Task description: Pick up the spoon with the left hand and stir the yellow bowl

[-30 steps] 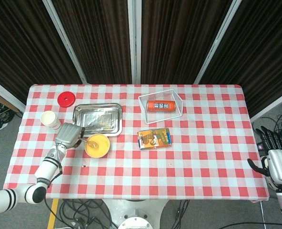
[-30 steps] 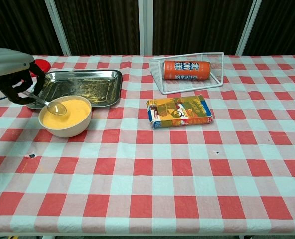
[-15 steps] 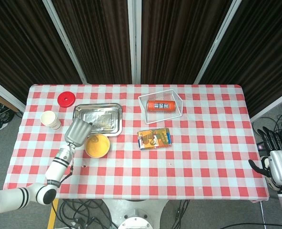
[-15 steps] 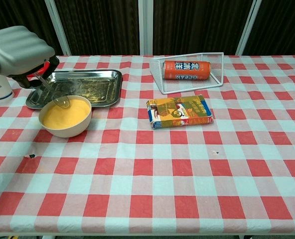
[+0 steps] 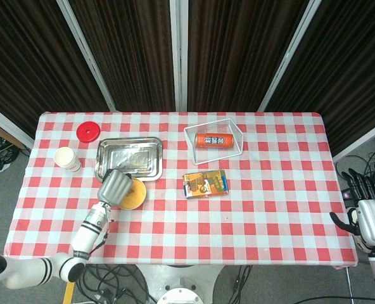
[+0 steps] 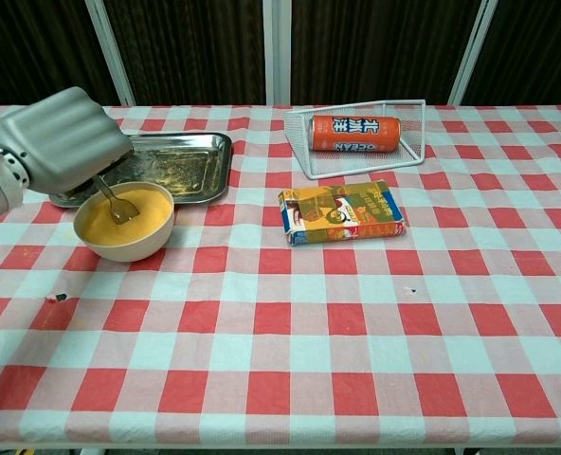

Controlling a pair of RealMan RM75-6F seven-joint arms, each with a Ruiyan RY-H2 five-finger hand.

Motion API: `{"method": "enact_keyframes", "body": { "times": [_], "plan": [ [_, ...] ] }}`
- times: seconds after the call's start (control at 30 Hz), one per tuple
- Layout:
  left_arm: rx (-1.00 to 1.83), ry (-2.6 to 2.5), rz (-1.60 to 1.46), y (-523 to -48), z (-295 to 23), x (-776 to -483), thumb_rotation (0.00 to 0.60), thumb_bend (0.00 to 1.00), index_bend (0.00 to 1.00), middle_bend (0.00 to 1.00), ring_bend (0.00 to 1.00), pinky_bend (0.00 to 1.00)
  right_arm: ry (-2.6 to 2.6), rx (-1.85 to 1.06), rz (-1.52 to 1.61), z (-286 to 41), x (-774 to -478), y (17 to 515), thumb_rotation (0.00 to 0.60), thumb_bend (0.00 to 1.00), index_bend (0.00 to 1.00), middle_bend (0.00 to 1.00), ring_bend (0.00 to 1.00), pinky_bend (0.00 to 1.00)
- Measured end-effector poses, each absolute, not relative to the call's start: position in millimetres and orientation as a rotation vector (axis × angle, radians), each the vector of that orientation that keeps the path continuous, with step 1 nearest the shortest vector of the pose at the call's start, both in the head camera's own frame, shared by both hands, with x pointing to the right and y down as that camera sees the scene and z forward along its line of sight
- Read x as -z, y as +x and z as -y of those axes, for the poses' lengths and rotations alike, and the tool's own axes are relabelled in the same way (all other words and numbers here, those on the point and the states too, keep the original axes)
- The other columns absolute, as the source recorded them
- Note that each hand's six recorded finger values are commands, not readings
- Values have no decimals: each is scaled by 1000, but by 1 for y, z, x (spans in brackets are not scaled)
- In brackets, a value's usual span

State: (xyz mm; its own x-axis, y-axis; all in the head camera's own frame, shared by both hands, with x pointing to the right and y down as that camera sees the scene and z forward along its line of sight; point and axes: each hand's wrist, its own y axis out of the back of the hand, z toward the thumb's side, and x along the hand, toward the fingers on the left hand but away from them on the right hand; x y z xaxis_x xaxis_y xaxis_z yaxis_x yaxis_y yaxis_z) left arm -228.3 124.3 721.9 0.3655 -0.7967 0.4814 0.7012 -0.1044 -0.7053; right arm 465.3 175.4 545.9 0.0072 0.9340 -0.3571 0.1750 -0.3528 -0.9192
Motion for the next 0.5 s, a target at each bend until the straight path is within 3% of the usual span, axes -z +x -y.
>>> {"method": "enact_keyframes", "body": {
  "times": [0.5],
  "plan": [
    [1359,-1434,-244,-236,-126,-722,600,419,656,912,879,952,-1600,-1404,1168,-176,-545,466,600,159,0,0,0,0]
  ]
}}
